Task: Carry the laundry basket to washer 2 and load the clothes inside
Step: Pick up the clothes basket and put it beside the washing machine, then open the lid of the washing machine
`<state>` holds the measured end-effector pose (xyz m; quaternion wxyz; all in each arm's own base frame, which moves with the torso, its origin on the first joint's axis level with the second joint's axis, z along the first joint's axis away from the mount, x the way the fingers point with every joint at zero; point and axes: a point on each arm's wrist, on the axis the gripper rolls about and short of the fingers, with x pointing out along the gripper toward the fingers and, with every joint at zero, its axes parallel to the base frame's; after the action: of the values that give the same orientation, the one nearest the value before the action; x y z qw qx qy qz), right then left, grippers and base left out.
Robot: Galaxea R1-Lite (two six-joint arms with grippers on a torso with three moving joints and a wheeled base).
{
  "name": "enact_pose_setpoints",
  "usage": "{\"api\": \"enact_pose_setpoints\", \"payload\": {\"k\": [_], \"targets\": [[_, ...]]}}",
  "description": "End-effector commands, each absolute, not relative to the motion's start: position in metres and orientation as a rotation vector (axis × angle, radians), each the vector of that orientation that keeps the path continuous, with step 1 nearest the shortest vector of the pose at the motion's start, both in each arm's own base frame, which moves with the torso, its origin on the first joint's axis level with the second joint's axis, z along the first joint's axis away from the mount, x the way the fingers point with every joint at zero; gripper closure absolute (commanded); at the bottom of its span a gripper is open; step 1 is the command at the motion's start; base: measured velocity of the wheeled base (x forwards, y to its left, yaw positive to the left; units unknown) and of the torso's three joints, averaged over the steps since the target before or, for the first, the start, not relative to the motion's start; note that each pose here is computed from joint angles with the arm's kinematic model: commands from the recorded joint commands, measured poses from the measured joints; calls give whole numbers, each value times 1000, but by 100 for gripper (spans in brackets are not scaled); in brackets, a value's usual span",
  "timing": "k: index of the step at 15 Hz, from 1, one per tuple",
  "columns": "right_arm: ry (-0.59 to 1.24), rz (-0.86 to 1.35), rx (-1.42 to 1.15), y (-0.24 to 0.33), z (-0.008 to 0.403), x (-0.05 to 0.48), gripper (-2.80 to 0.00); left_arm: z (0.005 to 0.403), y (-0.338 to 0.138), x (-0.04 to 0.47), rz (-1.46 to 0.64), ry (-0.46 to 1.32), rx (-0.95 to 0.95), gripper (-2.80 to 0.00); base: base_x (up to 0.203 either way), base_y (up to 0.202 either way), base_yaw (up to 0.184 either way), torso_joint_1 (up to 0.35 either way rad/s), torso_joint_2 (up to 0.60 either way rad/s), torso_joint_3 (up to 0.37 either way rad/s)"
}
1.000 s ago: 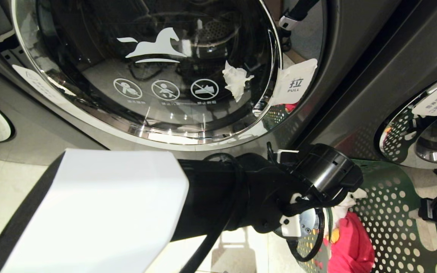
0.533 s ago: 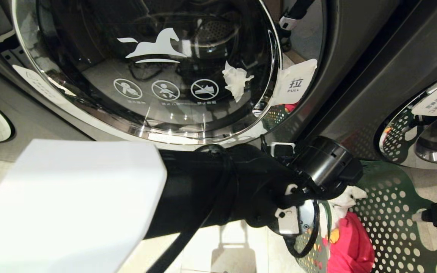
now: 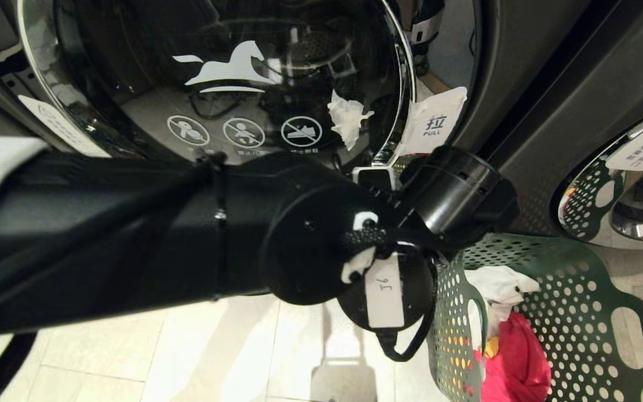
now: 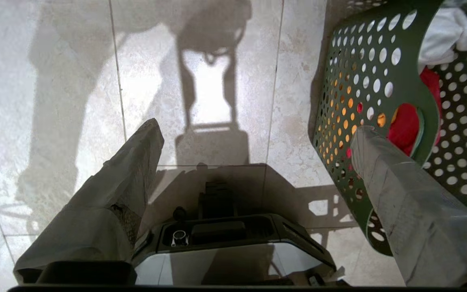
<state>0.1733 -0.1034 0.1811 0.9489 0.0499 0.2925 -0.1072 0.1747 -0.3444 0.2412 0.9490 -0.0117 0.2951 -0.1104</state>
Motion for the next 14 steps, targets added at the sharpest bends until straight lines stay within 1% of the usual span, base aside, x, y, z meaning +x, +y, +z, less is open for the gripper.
{"api": "enact_pose_setpoints", "payload": {"k": [1, 3, 4, 6, 10, 12, 14], "targets": [[506, -202, 68, -89, 196, 153, -280, 267, -325, 165, -227, 577, -91, -280, 0, 0, 0, 0, 0, 0], [483, -174, 67, -80, 195, 140, -280, 279, -303, 154, -189, 595, -137, -280, 0, 0, 0, 0, 0, 0], [486, -165, 71, -77, 191, 135, 0, 281, -293, 149, -162, 602, -154, 0, 0, 0, 0, 0, 0, 0], [488, -163, 76, -74, 188, 130, 0, 282, -274, 142, -137, 612, -157, 0, 0, 0, 0, 0, 0, 0], [495, -144, 74, -71, 186, 130, 0, 297, -236, 136, -86, 608, -165, 0, 0, 0, 0, 0, 0, 0], [519, -95, 72, -63, 178, 131, 0, 300, -205, 135, -29, 597, -181, 0, 0, 0, 0, 0, 0, 0], [549, -43, 71, -53, 167, 126, 0, 304, -161, 129, 42, 574, -227, 0, 0, 0, 0, 0, 0, 0]]}}
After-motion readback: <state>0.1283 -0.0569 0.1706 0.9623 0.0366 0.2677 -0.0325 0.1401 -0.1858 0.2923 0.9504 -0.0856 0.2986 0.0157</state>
